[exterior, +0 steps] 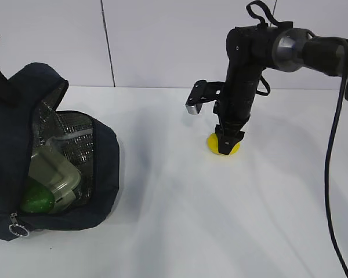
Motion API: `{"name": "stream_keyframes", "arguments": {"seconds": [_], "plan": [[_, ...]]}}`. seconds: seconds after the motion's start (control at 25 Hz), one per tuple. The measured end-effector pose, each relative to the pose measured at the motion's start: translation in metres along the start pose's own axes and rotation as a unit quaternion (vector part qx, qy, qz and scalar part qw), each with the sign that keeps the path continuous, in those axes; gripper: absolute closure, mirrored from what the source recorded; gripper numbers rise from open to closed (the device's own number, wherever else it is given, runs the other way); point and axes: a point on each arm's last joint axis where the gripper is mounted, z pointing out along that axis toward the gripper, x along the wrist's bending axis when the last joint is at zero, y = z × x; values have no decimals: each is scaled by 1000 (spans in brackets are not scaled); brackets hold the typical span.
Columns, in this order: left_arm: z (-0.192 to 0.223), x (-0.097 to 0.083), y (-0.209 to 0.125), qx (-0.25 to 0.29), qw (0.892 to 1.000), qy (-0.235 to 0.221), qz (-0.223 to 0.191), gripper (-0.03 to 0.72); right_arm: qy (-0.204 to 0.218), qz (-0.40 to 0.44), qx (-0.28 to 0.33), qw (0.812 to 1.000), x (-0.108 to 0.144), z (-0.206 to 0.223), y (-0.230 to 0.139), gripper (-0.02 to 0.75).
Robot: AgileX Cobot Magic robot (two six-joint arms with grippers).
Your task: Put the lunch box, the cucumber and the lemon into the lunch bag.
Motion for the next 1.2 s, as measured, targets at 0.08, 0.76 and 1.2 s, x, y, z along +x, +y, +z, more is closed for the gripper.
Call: {"name": "stream_keyframes", "arguments": {"seconds": [0.08,0.76,1.2], "plan": [[0,0,0,0,1000,0,0,681,3,2,-4,1000,0,0,1,333],[0,0,1,-6,1000,2,0,680,178,361,-255,879,23,-98,51,349],[0,1,1,-7,1000,2,0,681,227,290,-270,890,92,-124,107,349]]}}
